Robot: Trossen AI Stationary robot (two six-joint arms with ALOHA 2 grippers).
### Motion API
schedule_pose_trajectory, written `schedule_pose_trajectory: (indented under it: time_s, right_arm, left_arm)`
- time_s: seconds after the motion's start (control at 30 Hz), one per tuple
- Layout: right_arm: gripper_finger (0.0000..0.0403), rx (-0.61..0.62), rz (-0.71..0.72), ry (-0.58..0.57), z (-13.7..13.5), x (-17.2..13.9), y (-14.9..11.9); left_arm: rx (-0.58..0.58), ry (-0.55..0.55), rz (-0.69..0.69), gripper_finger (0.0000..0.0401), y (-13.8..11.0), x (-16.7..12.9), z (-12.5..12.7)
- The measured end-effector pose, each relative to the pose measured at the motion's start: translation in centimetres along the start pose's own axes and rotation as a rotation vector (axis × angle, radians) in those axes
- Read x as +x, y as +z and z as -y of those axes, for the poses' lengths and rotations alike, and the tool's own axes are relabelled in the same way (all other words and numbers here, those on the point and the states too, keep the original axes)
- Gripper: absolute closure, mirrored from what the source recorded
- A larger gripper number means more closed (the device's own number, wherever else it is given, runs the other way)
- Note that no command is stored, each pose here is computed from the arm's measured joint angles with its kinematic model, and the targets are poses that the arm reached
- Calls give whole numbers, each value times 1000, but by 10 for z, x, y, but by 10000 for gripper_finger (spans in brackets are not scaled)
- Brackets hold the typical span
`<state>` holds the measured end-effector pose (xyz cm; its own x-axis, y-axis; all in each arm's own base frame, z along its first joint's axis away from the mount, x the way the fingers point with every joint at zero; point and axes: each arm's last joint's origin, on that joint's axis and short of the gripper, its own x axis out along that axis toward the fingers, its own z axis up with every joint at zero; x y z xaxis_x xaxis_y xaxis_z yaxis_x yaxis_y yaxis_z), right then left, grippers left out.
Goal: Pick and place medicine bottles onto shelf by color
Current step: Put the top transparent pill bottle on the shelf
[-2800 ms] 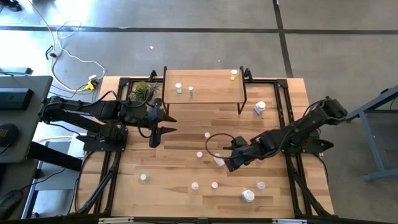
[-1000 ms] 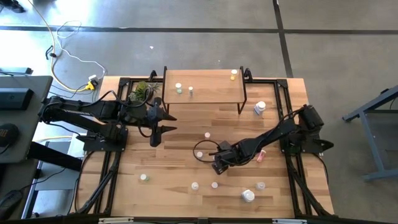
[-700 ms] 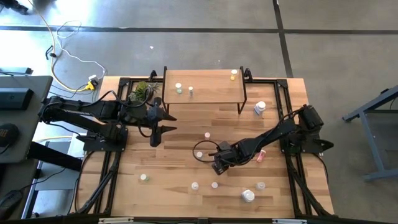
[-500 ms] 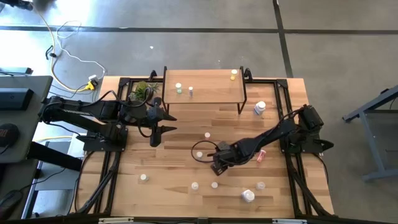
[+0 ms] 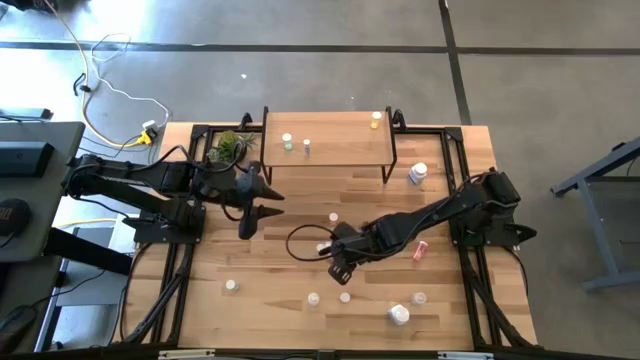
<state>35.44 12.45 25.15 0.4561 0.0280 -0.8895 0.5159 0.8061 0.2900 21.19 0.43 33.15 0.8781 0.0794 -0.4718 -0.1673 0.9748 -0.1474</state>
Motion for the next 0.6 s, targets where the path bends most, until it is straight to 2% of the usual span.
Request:
schedule_pose_trajectory:
  time_s: [0.2,0.4,0.6]
  right_arm:
    - [274,-142,14,24,-8,-19,11]
    - [274,-283,49,48,-13,-35,24]
    - [274,-514,111,66,-15,-52,42]
  left_arm:
    - [-171,-92,-27,240,-1,0,3]
    - [-405,-149,-64,240,-1,0,5]
    - [-604,-186,-103,240,-1,-1,6]
